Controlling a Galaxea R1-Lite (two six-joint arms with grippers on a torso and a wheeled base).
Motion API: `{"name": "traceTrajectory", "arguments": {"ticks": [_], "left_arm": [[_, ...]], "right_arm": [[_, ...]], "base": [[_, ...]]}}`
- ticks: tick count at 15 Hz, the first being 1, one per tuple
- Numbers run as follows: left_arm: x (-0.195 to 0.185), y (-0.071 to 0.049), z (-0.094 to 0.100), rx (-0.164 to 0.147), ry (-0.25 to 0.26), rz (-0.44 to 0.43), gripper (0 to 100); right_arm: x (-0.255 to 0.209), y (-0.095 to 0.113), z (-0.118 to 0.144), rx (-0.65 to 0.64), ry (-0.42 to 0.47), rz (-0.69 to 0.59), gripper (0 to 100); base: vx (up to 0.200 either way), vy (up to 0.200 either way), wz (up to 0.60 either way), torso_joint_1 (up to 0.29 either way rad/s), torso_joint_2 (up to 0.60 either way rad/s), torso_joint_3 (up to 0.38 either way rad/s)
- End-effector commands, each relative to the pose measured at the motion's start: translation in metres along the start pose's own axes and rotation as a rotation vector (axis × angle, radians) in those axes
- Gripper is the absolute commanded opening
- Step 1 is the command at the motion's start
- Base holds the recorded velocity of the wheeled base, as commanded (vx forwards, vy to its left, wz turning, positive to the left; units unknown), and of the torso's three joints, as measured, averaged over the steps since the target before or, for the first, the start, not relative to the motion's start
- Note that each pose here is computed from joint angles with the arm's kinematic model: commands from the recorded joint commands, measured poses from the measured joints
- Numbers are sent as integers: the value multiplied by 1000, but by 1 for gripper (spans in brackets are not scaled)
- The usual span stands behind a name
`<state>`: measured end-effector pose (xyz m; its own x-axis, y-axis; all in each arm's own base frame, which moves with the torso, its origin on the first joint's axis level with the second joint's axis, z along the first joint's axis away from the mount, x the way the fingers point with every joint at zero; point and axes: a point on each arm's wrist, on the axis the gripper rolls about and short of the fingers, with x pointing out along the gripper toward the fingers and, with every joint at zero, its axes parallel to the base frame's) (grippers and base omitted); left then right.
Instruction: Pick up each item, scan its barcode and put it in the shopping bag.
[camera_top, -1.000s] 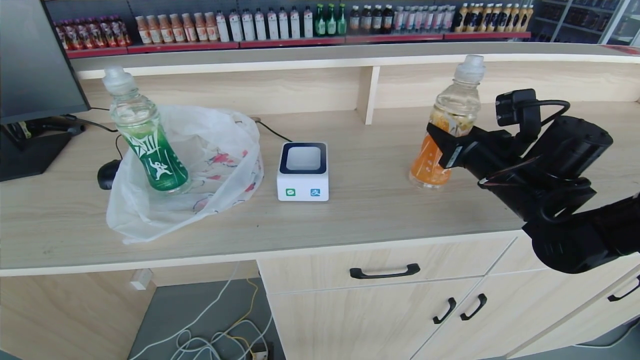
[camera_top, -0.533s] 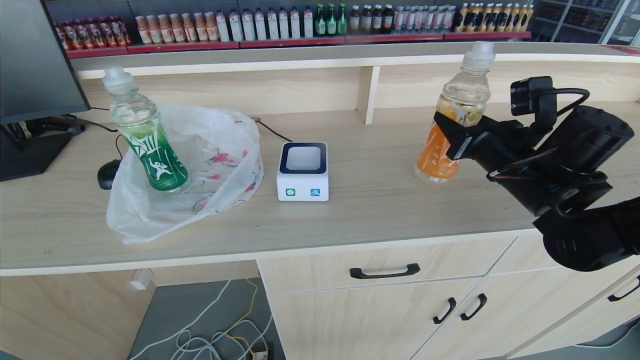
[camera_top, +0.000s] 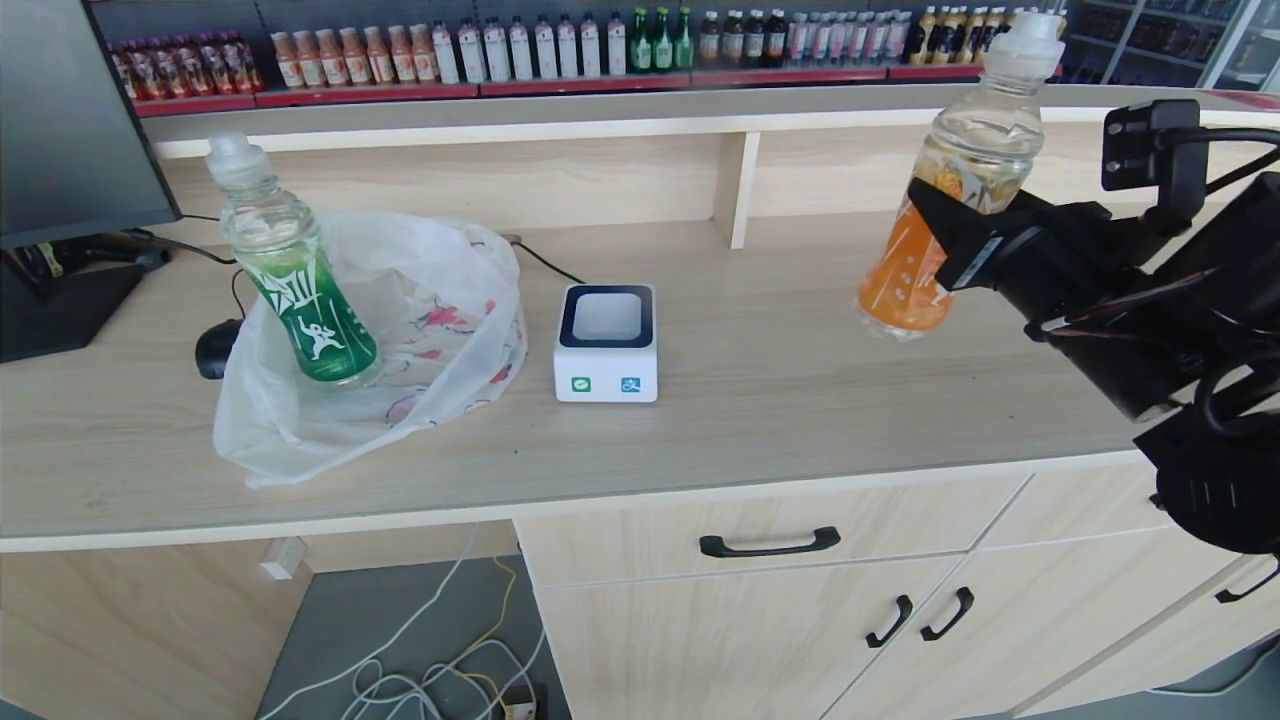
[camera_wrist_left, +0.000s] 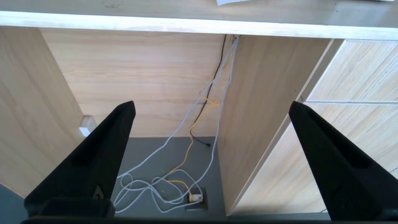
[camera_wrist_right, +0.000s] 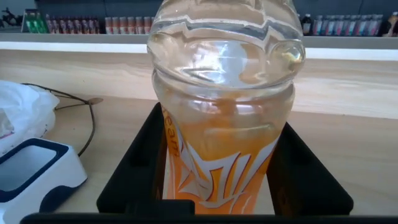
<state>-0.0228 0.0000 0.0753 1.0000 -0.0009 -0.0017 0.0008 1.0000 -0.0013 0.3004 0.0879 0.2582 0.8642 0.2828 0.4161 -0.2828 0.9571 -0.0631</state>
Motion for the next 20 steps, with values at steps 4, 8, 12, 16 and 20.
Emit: {"name": "traceTrajectory", "arguments": {"ticks": [4, 8, 12, 16, 20], "left_arm": [[0, 0, 0, 0, 0, -1, 100], [0, 0, 0, 0, 0, 1, 100], [0, 0, 0, 0, -2, 1, 100], [0, 0, 0, 0, 0, -1, 100], [0, 0, 0, 0, 0, 1, 100]], "right_arm": [[-43, 44, 33, 71, -20, 26, 0], [-62, 77, 51, 79, -47, 78, 0], [-81, 96, 50, 67, -23, 166, 0], [-105, 97, 37, 32, 20, 204, 0], [-138, 119, 26, -62, 17, 344, 0]], "base": [[0, 0, 0, 0, 0, 0], [0, 0, 0, 0, 0, 0], [0, 0, 0, 0, 0, 0], [0, 0, 0, 0, 0, 0], [0, 0, 0, 0, 0, 0]]}}
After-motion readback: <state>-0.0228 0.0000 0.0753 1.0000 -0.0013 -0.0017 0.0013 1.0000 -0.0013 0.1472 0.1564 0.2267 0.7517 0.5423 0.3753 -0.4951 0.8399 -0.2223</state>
